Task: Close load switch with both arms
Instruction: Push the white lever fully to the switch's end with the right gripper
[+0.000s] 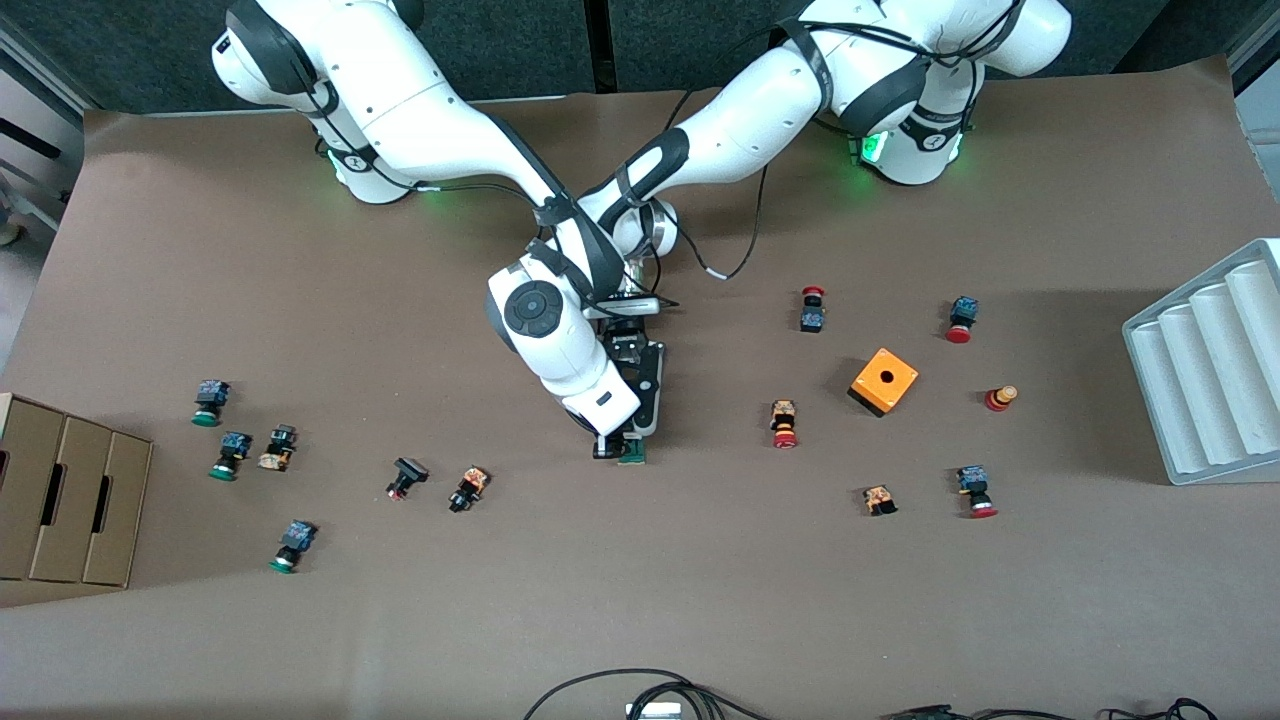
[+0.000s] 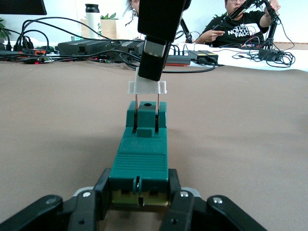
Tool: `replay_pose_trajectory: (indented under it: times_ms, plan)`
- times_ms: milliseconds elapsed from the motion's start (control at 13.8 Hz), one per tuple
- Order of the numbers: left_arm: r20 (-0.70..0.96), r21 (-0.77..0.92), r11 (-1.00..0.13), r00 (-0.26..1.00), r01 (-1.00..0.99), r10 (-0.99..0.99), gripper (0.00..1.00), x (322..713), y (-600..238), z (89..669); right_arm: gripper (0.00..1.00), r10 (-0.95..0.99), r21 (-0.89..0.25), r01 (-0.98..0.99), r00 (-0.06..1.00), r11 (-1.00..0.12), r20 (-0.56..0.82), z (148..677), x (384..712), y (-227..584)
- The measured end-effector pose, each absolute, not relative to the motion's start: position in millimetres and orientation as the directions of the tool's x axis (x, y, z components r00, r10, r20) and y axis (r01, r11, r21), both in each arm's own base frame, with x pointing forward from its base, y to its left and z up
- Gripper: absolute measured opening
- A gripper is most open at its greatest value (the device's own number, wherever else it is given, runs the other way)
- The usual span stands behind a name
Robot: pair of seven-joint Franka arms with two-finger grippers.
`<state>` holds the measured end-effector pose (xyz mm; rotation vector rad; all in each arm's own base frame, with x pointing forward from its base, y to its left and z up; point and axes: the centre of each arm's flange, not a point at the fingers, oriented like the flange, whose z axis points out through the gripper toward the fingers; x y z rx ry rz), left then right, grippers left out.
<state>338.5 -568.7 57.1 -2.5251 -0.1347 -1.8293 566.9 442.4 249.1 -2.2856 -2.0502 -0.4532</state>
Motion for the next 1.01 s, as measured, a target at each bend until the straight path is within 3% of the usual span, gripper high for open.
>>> replay_pose_trajectory:
  times_ms: [1014]
  plan:
    - [0.949,0.034,-0.996,0.309,0.082,0.058,0.50,338.6,-568.7,57.1,0.29,0.969,0.158,0.980,0.084,-0.123,0.234,236.6,563.8,444.4]
